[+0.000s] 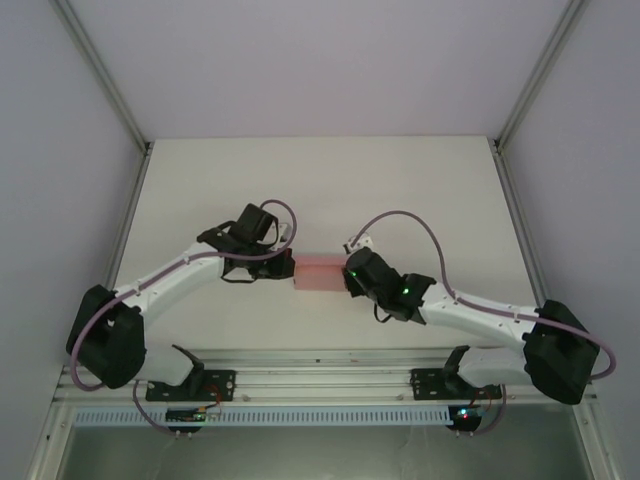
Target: Assemble paper box
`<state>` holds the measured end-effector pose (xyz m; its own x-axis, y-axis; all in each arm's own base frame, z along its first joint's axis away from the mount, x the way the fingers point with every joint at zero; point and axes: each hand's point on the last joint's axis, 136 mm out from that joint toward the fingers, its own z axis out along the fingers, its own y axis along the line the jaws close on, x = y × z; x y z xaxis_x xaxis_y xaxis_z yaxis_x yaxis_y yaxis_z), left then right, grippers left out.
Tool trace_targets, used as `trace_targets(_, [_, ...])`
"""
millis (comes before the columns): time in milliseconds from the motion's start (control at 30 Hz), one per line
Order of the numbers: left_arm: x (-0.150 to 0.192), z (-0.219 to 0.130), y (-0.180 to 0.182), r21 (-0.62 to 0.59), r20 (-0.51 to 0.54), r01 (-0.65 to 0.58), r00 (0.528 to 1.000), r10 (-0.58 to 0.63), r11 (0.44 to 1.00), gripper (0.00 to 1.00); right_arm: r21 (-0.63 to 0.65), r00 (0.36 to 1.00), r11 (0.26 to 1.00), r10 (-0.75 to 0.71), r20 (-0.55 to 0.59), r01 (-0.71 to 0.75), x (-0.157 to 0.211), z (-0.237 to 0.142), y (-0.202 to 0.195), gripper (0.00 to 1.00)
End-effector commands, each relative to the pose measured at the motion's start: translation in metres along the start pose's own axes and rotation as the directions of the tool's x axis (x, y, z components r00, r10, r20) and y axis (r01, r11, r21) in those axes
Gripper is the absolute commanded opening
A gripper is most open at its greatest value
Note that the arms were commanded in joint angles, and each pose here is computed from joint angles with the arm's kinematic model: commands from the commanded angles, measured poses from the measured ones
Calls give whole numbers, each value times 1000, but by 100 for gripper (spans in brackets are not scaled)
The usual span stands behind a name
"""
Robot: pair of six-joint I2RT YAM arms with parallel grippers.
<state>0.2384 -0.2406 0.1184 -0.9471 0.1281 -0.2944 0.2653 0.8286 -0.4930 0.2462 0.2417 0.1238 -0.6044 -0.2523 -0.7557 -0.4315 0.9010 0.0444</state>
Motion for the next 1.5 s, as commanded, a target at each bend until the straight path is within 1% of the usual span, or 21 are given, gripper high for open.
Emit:
trace_targets(0, [14,7,12,-62,-50,23,998,-26,998,0,-134,998,991,-26,-51,18,5,-13,23,51])
trace_targets(33, [11,5,9,-51,-43,19,999,-21,998,0,-141,999,990,-12,-34,7,0,-16,22,61])
trace_targets(67, [9,3,6,-46,-35,11,999,-12,999,5,-147,1000,989,4,-18,-7,-6,-19,20,64])
trace_targets(133, [2,-1,2,-43,-10,2,1000,-2,999,9,-163,999,986,37,-2,-37,-14,-24,16,75])
trace_targets(233, [-5,-8,-4,-38,16,-10,1000,11,999,23,-159,996,984,86,1,-85,-23,-27,5,78])
trace_targets(300, [-8,-15,-7,-38,30,-23,999,24,999,24,-146,991,981,131,2,-129,-28,-28,-3,81])
trace_targets(367, [-10,-22,-7,-47,51,-33,998,35,998,27,-144,986,976,166,1,-164,-33,-27,-9,82])
trace_targets(467, [-14,-38,-8,-65,99,-35,994,42,997,39,-153,980,968,200,-4,-199,-40,-27,-13,82])
trace_targets(500, [-14,-43,-9,-62,110,-37,993,44,997,45,-148,976,965,217,-7,-215,-41,-27,-16,82])
trace_targets(600, [-19,-58,-12,-67,160,-44,986,54,997,50,-140,974,963,227,-27,-229,-40,-24,-19,82])
trace_targets(633, [-21,-61,-12,-71,181,-42,982,54,997,56,-134,973,964,228,-34,-230,-37,-23,-20,82])
trace_targets(667, [-26,-64,-12,-70,203,-39,978,53,997,68,-128,972,964,231,-42,-234,-34,-21,-21,82])
trace_targets(733, [-34,-65,-14,-55,234,-33,971,45,998,77,-114,967,960,251,-53,-255,-28,-18,-25,82])
trace_targets(767, [-39,-64,-14,-47,245,-23,969,34,999,84,-108,964,959,258,-61,-263,-24,-16,-27,82])
trace_targets(800, [-26,-58,-3,-70,176,13,984,-1,997,87,-104,962,957,265,-66,-271,-21,-15,-29,82])
trace_targets(833, [-50,-59,-13,-17,252,-7,968,12,1000,89,-103,960,956,270,-73,-276,-18,-14,-30,82])
trace_targets(867, [-54,-54,-12,-3,248,7,969,-6,1000,90,-107,959,954,272,-77,-279,-16,-13,-30,82])
trace_targets(1033, [-64,-26,-8,87,196,45,979,-61,995,87,-111,954,950,281,-108,-293,-2,-5,-33,81])
trace_targets(1233, [-44,-1,2,112,122,63,990,-77,992,77,-116,949,951,265,-171,-287,25,6,-32,80])
trace_targets(1333, [-31,9,4,150,93,75,992,-90,986,69,-104,944,953,258,-205,-283,42,11,-33,79])
trace_targets(1467, [-16,22,13,151,57,97,993,-107,984,46,-105,941,955,246,-232,-276,61,17,-35,78])
